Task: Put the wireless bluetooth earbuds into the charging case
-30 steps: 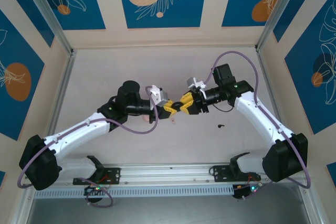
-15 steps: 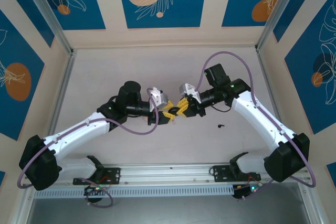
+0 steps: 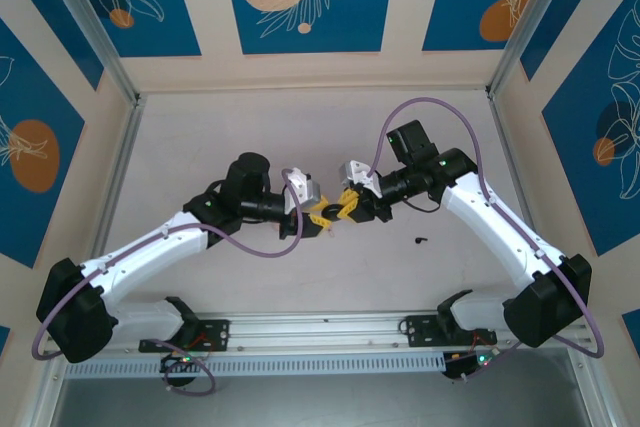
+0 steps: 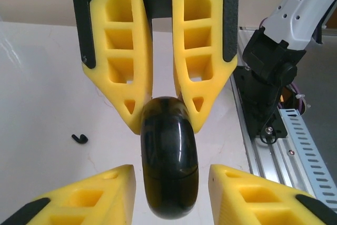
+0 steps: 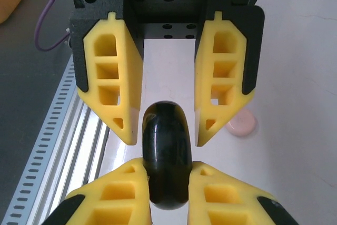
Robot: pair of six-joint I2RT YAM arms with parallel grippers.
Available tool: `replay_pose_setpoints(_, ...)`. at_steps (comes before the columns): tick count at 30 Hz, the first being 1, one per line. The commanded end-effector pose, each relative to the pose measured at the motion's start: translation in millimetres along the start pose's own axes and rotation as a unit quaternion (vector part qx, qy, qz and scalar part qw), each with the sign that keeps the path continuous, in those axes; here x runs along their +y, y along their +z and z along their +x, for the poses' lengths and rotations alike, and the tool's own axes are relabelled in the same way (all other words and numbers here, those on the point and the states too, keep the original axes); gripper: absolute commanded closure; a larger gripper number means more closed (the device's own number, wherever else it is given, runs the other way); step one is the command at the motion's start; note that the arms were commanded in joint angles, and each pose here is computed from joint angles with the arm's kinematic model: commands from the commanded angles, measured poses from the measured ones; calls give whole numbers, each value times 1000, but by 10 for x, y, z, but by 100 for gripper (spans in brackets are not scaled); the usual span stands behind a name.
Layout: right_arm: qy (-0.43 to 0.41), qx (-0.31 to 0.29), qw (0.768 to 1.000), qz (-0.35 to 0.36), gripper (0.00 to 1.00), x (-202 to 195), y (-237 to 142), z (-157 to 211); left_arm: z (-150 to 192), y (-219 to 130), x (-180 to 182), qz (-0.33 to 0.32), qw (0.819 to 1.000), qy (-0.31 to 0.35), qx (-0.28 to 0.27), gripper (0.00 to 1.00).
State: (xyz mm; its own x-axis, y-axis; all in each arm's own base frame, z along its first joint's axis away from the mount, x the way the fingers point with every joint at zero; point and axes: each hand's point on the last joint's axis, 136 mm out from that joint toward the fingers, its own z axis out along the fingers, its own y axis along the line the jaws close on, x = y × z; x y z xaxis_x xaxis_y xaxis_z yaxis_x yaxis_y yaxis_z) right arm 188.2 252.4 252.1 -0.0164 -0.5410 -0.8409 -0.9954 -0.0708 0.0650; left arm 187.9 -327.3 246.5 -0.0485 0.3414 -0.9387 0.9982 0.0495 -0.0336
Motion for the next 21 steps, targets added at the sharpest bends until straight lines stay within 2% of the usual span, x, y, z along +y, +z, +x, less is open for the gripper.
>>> replay_pose_setpoints(1,-27,-22,999,-5,89,51,-63,-181,-115,-13,16,-1,1000,15,-6,63)
replay_pose_setpoints(8,-25,-31,999,-10,88,80,-70,-211,-116,-15,46,-11,1000,15,-7,79)
replay_pose_setpoints(9,-21,-31,999,-9,82,69,-69,-211,-126,-17,45,-12,1000,15,-9,80)
replay_pose_setpoints(10,-15,-31,999,-6,72,46,-61,-206,-136,-22,45,-12,1000,15,-12,81)
replay_pose_setpoints(12,-5,-28,1000,4,61,-15,-53,-190,-139,-17,30,-7,1000,14,-14,82)
replay_pose_setpoints(14,8,-26,1000,16,58,-104,-53,-159,-152,-13,9,-1,1000,14,-17,82)
replay_pose_setpoints(21,48,-52,996,55,56,-426,-194,-147,-201,-23,-22,5,999,11,-32,82)
